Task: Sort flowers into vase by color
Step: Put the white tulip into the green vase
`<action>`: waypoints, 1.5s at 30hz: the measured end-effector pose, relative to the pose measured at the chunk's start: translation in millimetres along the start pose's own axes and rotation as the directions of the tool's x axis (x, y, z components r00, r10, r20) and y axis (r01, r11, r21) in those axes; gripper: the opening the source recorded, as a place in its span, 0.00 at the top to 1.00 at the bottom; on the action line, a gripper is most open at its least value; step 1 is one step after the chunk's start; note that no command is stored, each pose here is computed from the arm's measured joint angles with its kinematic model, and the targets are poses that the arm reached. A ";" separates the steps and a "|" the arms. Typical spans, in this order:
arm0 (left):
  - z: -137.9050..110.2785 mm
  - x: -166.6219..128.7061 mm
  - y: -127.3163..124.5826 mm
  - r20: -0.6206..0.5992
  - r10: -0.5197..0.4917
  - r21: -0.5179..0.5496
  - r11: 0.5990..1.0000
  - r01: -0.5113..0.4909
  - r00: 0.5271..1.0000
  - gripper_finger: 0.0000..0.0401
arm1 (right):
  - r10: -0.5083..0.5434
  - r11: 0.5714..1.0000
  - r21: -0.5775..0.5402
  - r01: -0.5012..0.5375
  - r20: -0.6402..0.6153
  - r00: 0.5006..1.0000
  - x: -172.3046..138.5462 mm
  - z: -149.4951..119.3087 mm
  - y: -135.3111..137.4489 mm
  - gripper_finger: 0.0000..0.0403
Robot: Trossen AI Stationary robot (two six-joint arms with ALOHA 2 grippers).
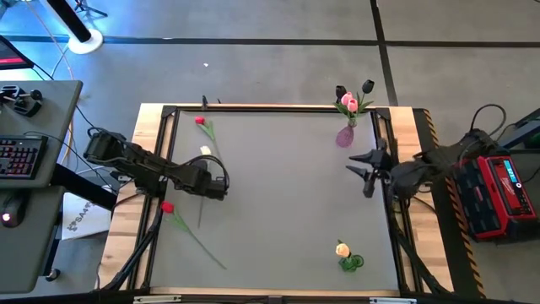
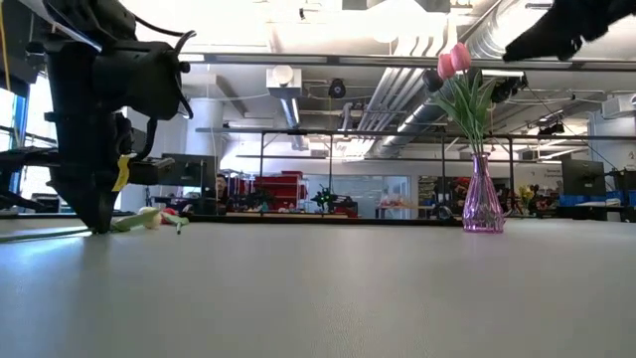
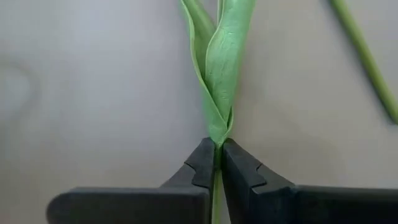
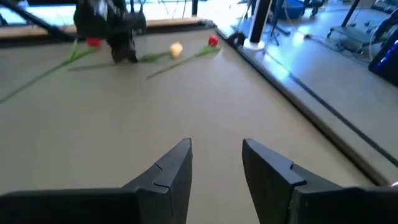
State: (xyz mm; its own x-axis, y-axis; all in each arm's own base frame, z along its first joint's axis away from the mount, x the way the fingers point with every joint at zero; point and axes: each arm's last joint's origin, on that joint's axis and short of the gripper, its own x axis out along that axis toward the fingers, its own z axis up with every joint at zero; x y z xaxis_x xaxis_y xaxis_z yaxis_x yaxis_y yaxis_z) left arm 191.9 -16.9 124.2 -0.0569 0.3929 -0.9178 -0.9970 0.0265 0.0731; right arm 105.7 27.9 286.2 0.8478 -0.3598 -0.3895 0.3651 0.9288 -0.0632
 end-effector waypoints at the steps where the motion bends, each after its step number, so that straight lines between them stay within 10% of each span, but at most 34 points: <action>1: 0.2 -2.0 -1.2 0.007 -0.011 0.003 1.000 0.011 1.000 0.98 | 0.001 1.000 0.006 -0.001 0.011 1.000 -3.3 4.5 -2.8 0.68; 10: 5.9 -44.1 -9.1 0.070 -0.224 0.024 0.975 0.223 0.972 1.00 | -0.060 0.994 0.100 0.045 0.145 0.988 -33.6 55.0 -30.1 0.68; 16: 24.8 -97.9 -2.6 0.145 -0.473 0.106 0.881 0.462 0.869 1.00 | -0.003 0.973 0.224 -0.052 0.239 0.971 -57.1 94.3 -42.9 0.68; 20: 38.5 -143.3 2.1 0.238 -0.663 0.270 0.747 0.608 0.710 1.00 | 0.129 0.947 0.248 -0.206 0.292 0.948 -68.7 120.9 -42.4 0.68; 26: 50.9 -204.1 -7.3 0.358 -0.880 0.629 0.474 0.616 0.312 1.00 | 0.245 0.937 0.170 -0.306 0.303 0.921 -68.0 153.4 -32.1 0.68; 32: 59.5 -229.2 -22.5 0.451 -0.890 0.745 0.418 0.520 0.069 1.00 | 0.245 0.961 0.055 -0.269 0.270 0.931 -53.1 172.9 -19.5 0.68; 45: 41.7 -214.4 -36.1 0.459 -0.870 0.779 0.492 0.389 0.183 1.00 | 0.155 0.987 -0.052 -0.150 0.109 0.982 -24.2 169.1 -7.7 0.68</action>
State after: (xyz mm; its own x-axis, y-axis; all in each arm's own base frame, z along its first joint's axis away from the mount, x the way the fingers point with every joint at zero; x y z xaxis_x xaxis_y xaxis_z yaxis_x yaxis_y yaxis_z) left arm 242.4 -63.7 334.6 0.8810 0.4702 -0.0522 -0.4715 0.8817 -0.0171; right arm 147.4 14.4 451.5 0.9311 -0.2192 -0.2917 0.2135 0.9756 -0.0516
